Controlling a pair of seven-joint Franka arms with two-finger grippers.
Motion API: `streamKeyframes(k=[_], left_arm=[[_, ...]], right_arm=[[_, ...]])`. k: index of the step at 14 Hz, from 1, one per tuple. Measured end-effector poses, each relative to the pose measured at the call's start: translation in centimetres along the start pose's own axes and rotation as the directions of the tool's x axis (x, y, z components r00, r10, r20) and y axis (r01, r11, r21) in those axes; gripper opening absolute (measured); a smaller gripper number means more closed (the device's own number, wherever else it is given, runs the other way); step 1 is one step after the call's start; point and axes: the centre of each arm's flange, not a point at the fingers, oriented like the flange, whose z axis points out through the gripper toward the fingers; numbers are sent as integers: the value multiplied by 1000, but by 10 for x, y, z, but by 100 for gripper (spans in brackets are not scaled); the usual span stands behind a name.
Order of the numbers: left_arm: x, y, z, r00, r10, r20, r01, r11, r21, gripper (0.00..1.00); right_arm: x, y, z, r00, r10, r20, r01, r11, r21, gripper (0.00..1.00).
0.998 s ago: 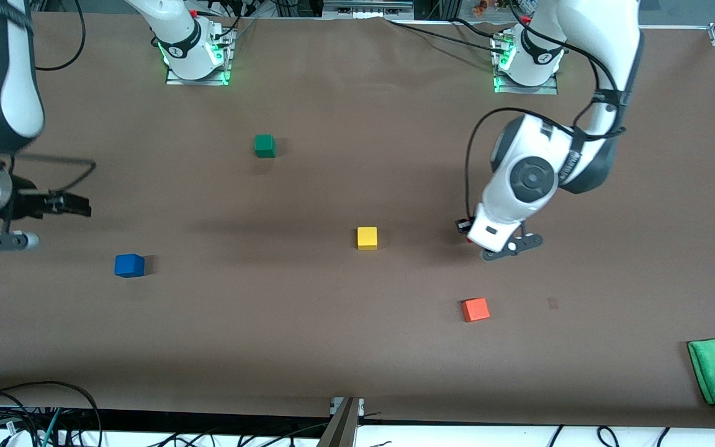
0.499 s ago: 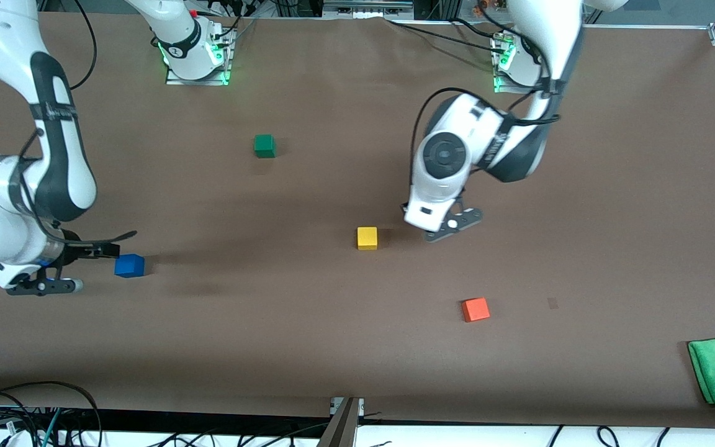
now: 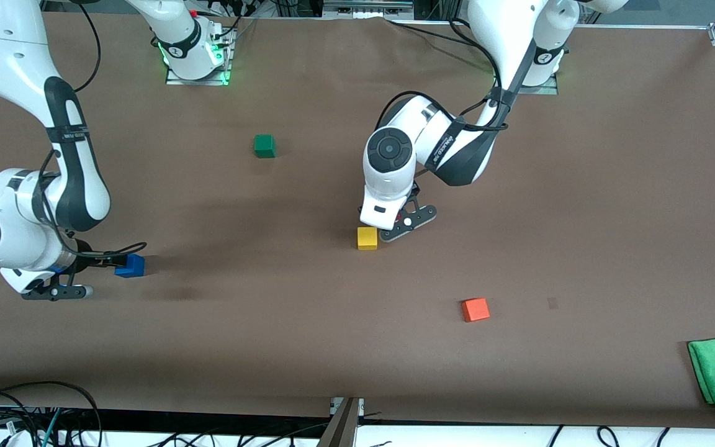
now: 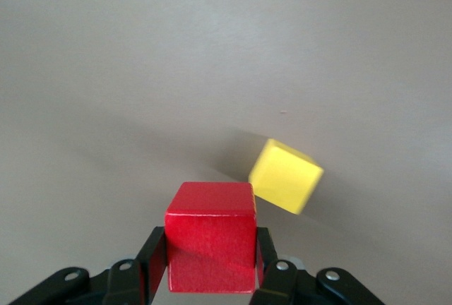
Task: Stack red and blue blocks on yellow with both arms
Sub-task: 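Carry the red cube toward the yellow cube while the right gripper reaches the blue cube, then lower the red cube onto the yellow cube while the right gripper grasps blue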
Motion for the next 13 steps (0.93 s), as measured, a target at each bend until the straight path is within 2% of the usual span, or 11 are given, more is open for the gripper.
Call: streamKeyframes(k=[1, 3, 5, 8, 10, 13], left_arm=[[0, 2, -8, 1000, 14, -4, -14, 1000, -10, 55], [-2, 0, -10, 992, 129, 12, -130, 991, 17, 55], [-5, -4, -5, 971, 233, 47, -235, 970, 55, 55], [-7, -4, 6, 943, 327, 68, -331, 941, 67, 55], [-9, -2, 14, 932, 354, 74, -359, 931, 68, 55], [-2, 12, 13, 932, 361, 33, -362, 932, 30, 55]], right_arm=[[0, -1, 3, 1000, 5, 1, -5, 1000, 8, 100], [0, -2, 8, 1000, 14, 3, -14, 1000, 23, 100], [1, -4, 16, 1000, 15, -1, -15, 1000, 26, 100], [1, -7, 31, 1000, 25, 8, -25, 999, 46, 100], [2, -8, 38, 1000, 18, 3, -18, 999, 49, 100], [2, -9, 42, 1000, 14, 6, -14, 999, 51, 100]])
